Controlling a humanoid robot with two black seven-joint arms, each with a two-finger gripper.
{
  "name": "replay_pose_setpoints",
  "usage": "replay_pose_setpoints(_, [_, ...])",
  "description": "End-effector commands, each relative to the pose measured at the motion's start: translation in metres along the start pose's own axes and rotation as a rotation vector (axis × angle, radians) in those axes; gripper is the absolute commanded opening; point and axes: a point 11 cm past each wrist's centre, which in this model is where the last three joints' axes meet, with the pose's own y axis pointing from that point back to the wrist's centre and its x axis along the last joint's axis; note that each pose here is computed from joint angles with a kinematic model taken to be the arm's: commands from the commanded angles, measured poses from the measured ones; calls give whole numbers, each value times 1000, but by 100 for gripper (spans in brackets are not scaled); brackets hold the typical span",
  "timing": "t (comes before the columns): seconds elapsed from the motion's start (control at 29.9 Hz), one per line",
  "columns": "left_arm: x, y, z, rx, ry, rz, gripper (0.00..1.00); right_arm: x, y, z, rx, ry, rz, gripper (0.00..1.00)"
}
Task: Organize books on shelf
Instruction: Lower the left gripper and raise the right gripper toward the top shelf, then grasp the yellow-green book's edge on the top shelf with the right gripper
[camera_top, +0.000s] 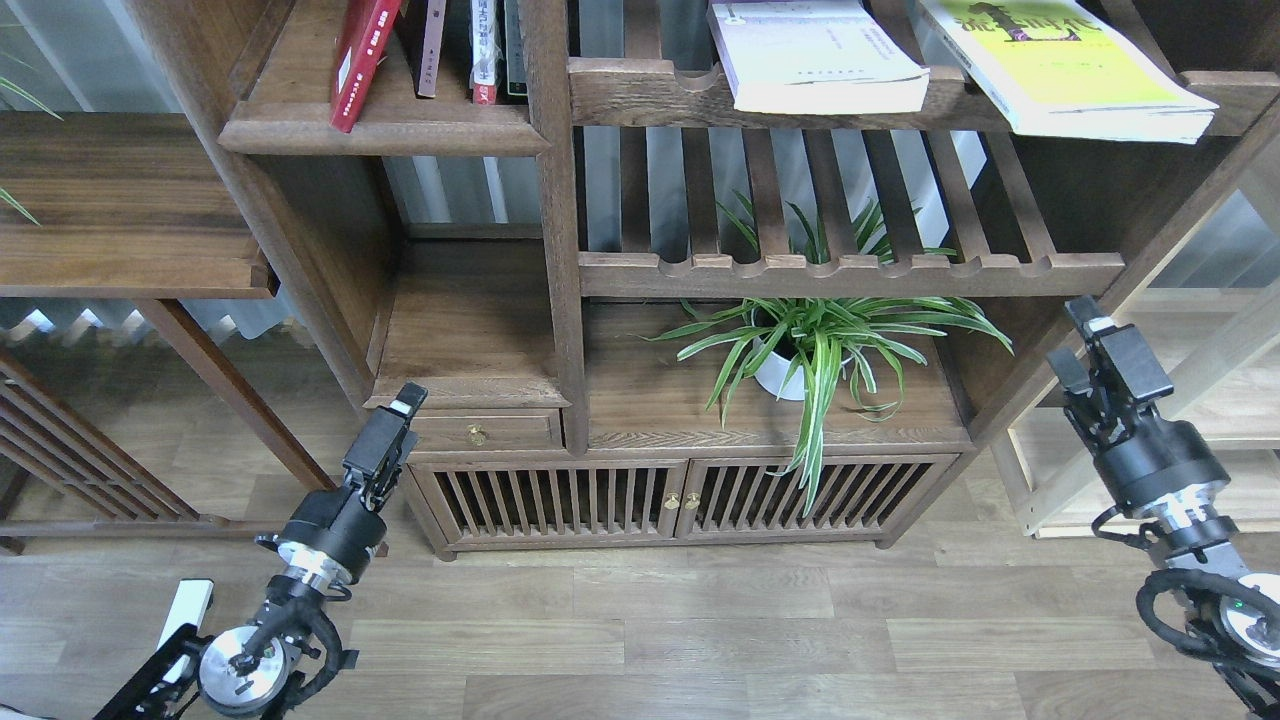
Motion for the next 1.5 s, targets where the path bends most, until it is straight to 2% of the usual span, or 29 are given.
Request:
replay_pose_setpoints(0.0, [4,-3,2,1,-6,16,98,5,14,13,-16,-32,22,100])
replay_pose_setpoints(0.17, [13,-3,4,-1,-9,46,98,-2,2,15,39,-84,-21,100])
replay_pose_setpoints(0.4, [12,-6,5,1,-15,42,98,-47,-44,-8,122,-95,-188,100])
replay_pose_setpoints(0.67, [12,-7,6,0,-15,42,98,-76,-71,-9,152,-135,-290,100])
replay_pose_setpoints(1.0, [11,-7,6,-1,-15,41,98,-87,-95,2,161,-185,-295,100])
replay_pose_setpoints(1.47, [10,-8,7,-11,-14,36,98,-91,-120,-19,208,-157,-283,100])
